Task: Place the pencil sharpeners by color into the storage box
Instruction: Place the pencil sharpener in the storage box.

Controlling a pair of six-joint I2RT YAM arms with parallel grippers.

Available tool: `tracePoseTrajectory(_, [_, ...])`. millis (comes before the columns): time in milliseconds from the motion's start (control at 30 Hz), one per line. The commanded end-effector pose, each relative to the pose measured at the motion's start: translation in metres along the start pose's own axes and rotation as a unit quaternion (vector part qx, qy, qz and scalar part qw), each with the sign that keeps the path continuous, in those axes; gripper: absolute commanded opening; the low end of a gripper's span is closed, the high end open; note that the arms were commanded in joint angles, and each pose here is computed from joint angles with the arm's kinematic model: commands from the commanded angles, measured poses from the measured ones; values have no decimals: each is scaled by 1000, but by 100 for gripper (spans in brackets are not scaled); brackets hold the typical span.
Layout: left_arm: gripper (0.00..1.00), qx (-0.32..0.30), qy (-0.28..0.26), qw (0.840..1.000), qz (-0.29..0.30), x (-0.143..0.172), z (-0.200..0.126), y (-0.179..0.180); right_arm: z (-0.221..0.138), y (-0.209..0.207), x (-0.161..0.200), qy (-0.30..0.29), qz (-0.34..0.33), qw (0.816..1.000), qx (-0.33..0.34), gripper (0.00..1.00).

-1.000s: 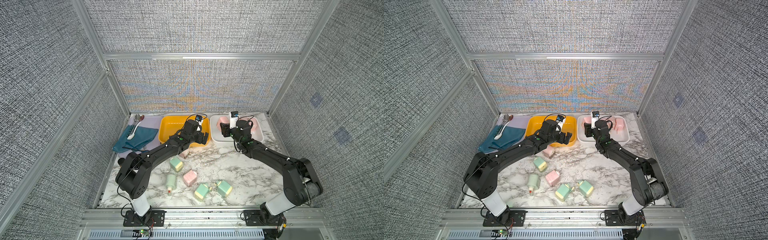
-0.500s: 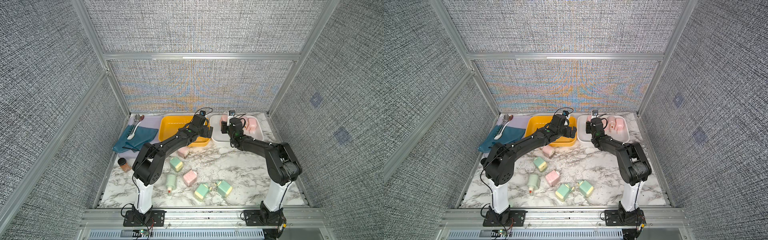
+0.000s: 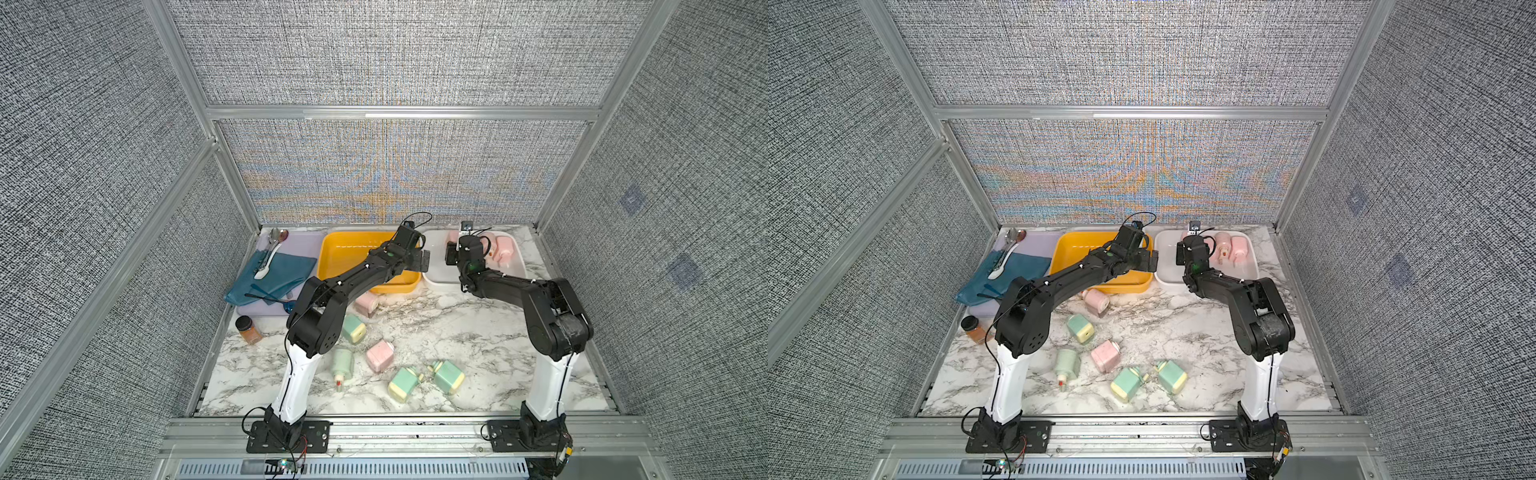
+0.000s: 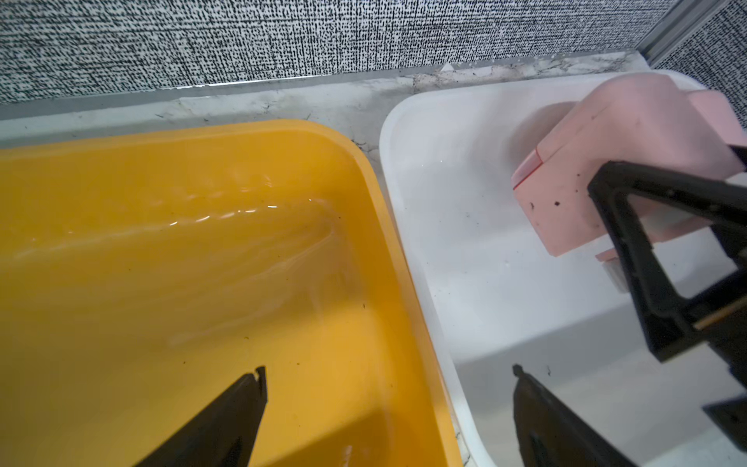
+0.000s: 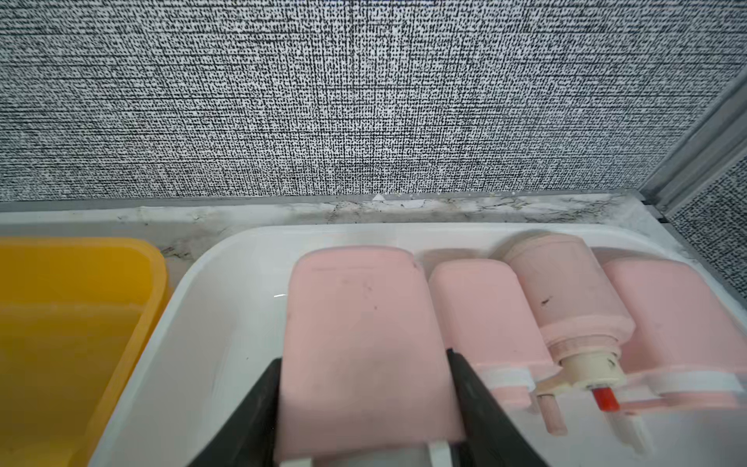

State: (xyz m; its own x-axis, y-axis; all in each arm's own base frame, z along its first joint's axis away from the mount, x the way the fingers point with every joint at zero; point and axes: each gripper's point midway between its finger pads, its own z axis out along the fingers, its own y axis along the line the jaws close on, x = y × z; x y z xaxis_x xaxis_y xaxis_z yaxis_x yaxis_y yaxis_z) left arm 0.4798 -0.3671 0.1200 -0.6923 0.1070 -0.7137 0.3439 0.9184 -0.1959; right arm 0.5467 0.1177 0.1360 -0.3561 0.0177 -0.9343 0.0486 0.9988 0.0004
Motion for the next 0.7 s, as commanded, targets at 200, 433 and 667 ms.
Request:
tracePoseTrajectory(200, [99, 14, 38, 999, -27, 10, 31, -9, 14, -5, 0, -4, -11, 999, 37, 0])
tracePoseTrajectory(433, [99, 14, 51, 998, -30, 19, 43, -9, 21, -6, 6, 3, -25, 998, 54, 10])
tracePoseTrajectory(667, [99, -4, 63, 998, -30, 31, 50, 0, 27, -7, 19, 26, -32, 997, 72, 30])
